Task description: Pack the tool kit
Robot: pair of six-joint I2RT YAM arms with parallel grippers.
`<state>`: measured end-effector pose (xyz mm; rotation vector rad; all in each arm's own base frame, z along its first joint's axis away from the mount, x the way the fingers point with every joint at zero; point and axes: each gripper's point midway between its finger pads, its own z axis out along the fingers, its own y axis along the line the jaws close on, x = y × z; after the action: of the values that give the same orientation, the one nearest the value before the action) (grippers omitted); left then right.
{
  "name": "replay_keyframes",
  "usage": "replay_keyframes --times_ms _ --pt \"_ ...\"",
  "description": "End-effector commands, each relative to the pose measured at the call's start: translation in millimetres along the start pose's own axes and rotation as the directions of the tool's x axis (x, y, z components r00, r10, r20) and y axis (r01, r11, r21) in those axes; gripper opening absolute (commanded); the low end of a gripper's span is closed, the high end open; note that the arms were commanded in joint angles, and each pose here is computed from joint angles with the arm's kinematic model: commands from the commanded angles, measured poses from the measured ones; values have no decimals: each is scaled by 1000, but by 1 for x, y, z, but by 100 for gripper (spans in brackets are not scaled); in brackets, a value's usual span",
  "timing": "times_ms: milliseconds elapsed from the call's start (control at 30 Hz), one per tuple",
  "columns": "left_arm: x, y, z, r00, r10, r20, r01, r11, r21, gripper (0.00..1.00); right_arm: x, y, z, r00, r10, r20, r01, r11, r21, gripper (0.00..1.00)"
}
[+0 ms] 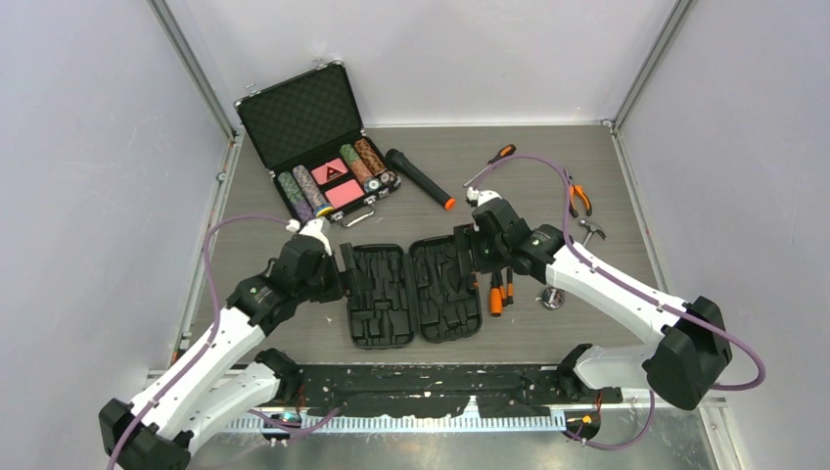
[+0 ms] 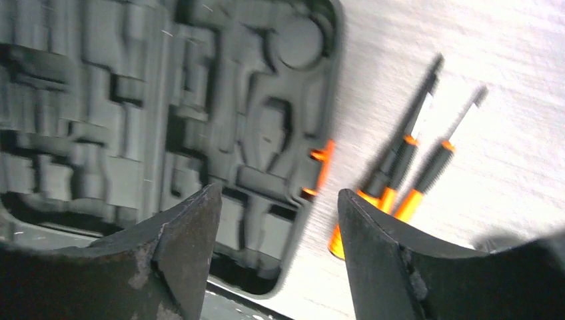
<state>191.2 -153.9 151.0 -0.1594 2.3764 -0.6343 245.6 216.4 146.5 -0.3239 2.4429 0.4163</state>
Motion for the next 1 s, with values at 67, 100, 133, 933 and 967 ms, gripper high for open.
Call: replay_keyframes --times_ms 67,100,133,933,967 --pt "21 31 25 994 53 -99 -66 988 -138 76 30 -40 12 998 -3 -58 13 986 167 64" --pt "24 34 29 992 55 -117 -73 985 -154 75 36 -42 18 997 2 -74 10 986 169 61" --pt "27 37 34 989 59 -136 -82 982 -168 72 38 -41 21 996 11 -84 2 988 154 60" --pt "-39 57 108 985 -6 -174 -35 971 -234 19 16 -41 116 976 111 -187 -112 994 7 30" --pt "-42 55 107 986 -13 -168 -27 973 -231 22 10 -44 116 977 114 -179 -113 993 12 30"
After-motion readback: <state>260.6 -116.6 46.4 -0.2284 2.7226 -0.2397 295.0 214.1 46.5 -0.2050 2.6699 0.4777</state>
